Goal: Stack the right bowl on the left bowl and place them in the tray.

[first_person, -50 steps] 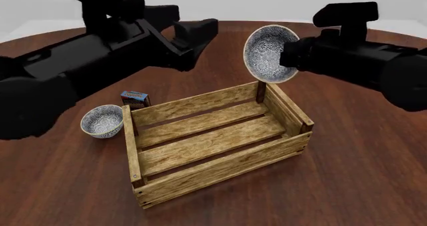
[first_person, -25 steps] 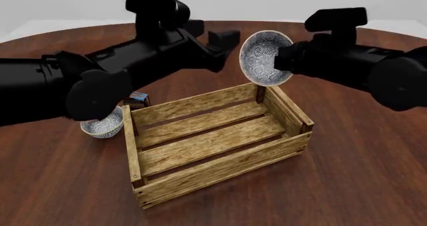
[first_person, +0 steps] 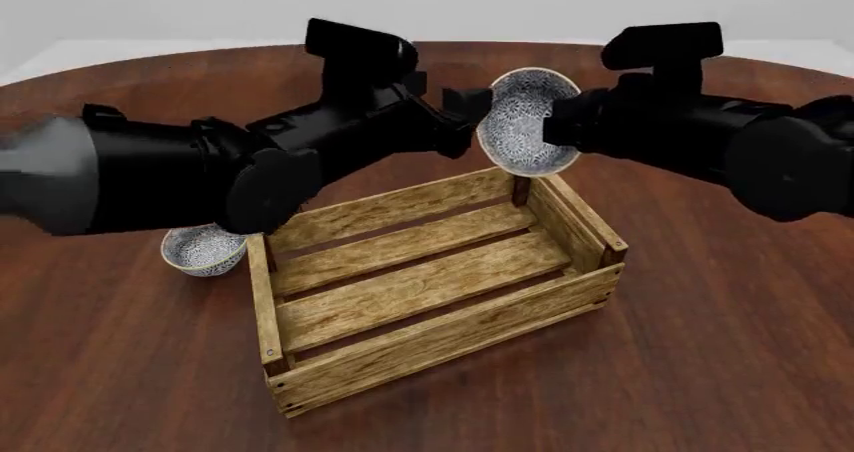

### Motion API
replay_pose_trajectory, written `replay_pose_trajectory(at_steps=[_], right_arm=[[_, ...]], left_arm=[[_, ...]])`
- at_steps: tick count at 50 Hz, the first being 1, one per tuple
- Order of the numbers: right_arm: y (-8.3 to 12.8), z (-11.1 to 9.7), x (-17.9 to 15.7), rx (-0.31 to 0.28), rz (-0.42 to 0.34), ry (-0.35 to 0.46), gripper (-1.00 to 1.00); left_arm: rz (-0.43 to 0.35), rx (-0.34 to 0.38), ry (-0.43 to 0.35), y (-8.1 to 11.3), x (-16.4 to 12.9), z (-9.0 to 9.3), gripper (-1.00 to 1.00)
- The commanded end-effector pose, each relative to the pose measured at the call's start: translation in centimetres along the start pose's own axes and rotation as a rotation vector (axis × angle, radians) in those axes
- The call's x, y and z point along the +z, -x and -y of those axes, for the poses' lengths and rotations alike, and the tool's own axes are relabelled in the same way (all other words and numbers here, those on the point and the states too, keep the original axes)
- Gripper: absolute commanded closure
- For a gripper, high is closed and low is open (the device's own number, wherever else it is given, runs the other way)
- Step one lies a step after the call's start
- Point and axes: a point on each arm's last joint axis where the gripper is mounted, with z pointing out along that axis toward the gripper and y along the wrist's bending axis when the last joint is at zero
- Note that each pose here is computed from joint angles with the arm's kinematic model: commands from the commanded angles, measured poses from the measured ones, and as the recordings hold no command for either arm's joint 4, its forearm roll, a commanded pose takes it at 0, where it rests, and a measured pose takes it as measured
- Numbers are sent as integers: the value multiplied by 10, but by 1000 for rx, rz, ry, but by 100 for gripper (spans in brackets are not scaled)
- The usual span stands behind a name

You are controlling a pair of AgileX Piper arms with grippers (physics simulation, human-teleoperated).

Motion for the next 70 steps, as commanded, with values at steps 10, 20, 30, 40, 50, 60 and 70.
replay_pose_trajectory(at_steps=[10,20,30,40,50,60,70], right_arm=[[2,0,0,22,6,-2,100],[2,0,-1,21,7,-1,100],[3,0,-1,18,9,0,100],[2,-1,0,16,6,3,100],[2,-1,0,8,5,3,-100],[6,-4,-10,14,20,12,-100],[12,-9,-29,18,48,32,-100]], left_arm=[[-54,-35,6,-29,28,-3,-100],[-64,-59,-4,-38,33,1,-100],[-52,-75,-12,-37,29,4,100],[-44,-80,-14,-36,26,4,100],[-32,-76,-5,-32,24,0,100],[-26,-79,23,-30,29,-11,100],[-33,-66,81,-31,35,-34,100]])
